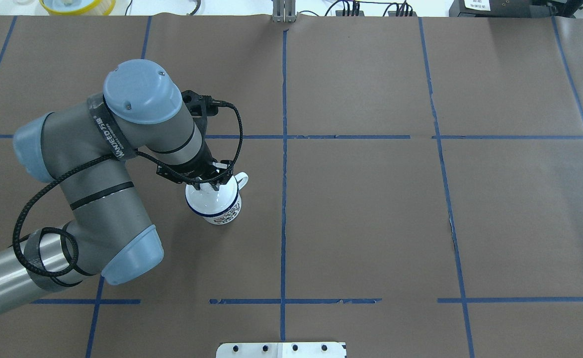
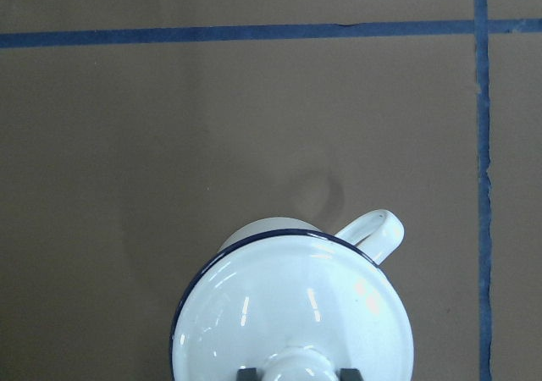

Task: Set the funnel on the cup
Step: 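Lift the lid off the mug and set it on the table beside it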

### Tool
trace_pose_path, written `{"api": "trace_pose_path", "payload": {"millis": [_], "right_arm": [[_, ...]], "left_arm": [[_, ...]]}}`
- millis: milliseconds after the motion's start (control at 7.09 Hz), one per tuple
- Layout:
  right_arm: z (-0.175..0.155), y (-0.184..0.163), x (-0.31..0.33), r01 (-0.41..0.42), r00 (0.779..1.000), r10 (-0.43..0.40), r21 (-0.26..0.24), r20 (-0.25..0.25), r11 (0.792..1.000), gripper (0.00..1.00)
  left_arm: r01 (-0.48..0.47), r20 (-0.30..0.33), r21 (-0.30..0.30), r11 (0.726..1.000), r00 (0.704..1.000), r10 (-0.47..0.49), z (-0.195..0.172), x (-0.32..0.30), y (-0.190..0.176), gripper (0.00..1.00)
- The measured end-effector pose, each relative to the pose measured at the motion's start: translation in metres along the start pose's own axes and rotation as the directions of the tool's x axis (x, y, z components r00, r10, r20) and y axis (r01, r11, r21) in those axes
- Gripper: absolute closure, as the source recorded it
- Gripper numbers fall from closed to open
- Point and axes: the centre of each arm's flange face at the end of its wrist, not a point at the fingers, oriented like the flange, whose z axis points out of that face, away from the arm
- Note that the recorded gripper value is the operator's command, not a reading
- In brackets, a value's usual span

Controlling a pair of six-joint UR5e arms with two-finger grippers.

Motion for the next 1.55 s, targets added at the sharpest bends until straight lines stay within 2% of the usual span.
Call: {"api": "trace_pose_path", "payload": {"millis": [141,423,706,847,1270,1552], "right_arm": [[0.0,0.0,0.0,0.0,1.0,0.0,0.0,0.0,1.0,0.0],[0.0,0.0,0.0,0.0,1.0,0.0,0.0,0.0,1.0,0.0],[0.0,0.0,0.0,0.0,1.0,0.0,0.0,0.0,1.0,0.0],[0.0,0.0,0.0,0.0,1.0,0.0,0.0,0.0,1.0,0.0],[0.0,0.0,0.0,0.0,1.0,0.0,0.0,0.0,1.0,0.0],[0.0,0.0,0.0,0.0,1.0,0.0,0.0,0.0,1.0,0.0]], "left_arm": [[-0.004,-0.006,0.007,1.0,1.0,0.004,-0.006,-0.001,0.0,0.92],[0.006,-0.014,0.044,0.999,1.0,-0.006,-0.045,-0.014,-0.004,1.0],[-0.009,0.0,0.092,0.996,1.0,0.009,-0.091,-0.044,-0.011,1.0],[-0.028,0.007,0.113,0.993,1.0,0.027,-0.096,-0.071,-0.008,1.0],[-0.062,0.006,0.17,0.983,0.998,0.062,-0.054,-0.142,0.001,1.0],[-0.076,0.019,0.182,0.98,0.997,0.074,-0.012,-0.154,0.005,1.0]]}}
